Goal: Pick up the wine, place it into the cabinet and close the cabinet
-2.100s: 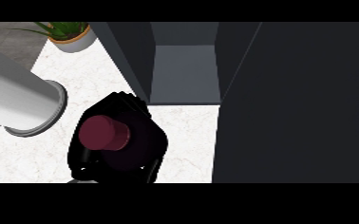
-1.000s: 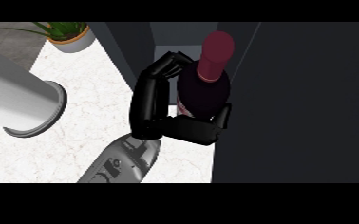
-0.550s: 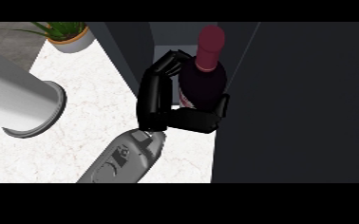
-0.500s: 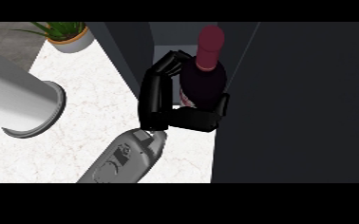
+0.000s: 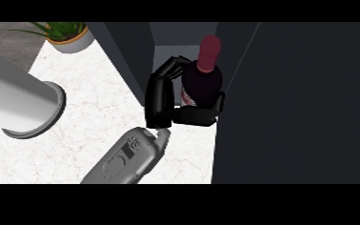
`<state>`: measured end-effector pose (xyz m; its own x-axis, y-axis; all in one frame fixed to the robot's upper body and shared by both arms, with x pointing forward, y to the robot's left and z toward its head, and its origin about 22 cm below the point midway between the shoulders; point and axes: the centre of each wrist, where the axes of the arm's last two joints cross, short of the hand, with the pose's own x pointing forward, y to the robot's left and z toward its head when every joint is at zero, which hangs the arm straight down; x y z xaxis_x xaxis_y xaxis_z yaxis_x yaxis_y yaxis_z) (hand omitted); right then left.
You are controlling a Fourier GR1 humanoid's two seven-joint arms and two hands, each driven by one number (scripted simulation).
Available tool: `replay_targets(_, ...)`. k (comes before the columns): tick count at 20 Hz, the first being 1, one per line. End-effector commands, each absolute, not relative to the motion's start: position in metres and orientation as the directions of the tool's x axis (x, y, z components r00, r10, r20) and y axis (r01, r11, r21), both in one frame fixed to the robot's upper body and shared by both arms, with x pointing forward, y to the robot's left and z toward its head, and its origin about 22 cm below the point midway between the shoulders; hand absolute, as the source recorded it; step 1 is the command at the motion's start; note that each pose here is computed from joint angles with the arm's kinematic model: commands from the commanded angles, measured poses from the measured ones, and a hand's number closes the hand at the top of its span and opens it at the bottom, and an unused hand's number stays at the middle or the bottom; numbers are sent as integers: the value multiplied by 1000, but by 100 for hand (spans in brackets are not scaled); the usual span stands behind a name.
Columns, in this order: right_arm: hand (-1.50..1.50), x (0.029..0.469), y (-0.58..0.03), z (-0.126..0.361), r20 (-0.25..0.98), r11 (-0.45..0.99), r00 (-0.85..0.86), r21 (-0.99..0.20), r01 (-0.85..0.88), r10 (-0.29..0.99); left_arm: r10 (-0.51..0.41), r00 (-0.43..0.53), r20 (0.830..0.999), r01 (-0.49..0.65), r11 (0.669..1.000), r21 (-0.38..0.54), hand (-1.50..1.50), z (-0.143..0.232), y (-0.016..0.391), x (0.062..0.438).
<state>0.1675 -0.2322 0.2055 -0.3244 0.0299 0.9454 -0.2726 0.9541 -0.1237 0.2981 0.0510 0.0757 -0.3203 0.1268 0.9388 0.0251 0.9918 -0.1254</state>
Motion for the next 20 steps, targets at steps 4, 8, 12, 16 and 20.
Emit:
replay_targets(4,-150,132,-227,216,934,949,-355,-82,-304,-33,40,-333,942,-2,999,-43,150,50,49,312)
replay_targets(8,-150,142,-227,214,929,944,-369,-84,-319,-42,14,-349,937,-35,999,-28,150,33,66,323)
replay_targets(12,-150,123,-232,220,930,946,-366,-93,-310,-28,13,-367,930,-74,996,-43,150,16,79,313)
replay_targets(16,-150,147,-235,224,930,941,-368,-106,-321,-21,60,-354,933,-78,993,-93,150,40,78,338)
replay_targets(20,-150,141,-226,215,928,944,-370,-90,-318,-36,45,-327,944,-94,992,-80,150,35,86,357)
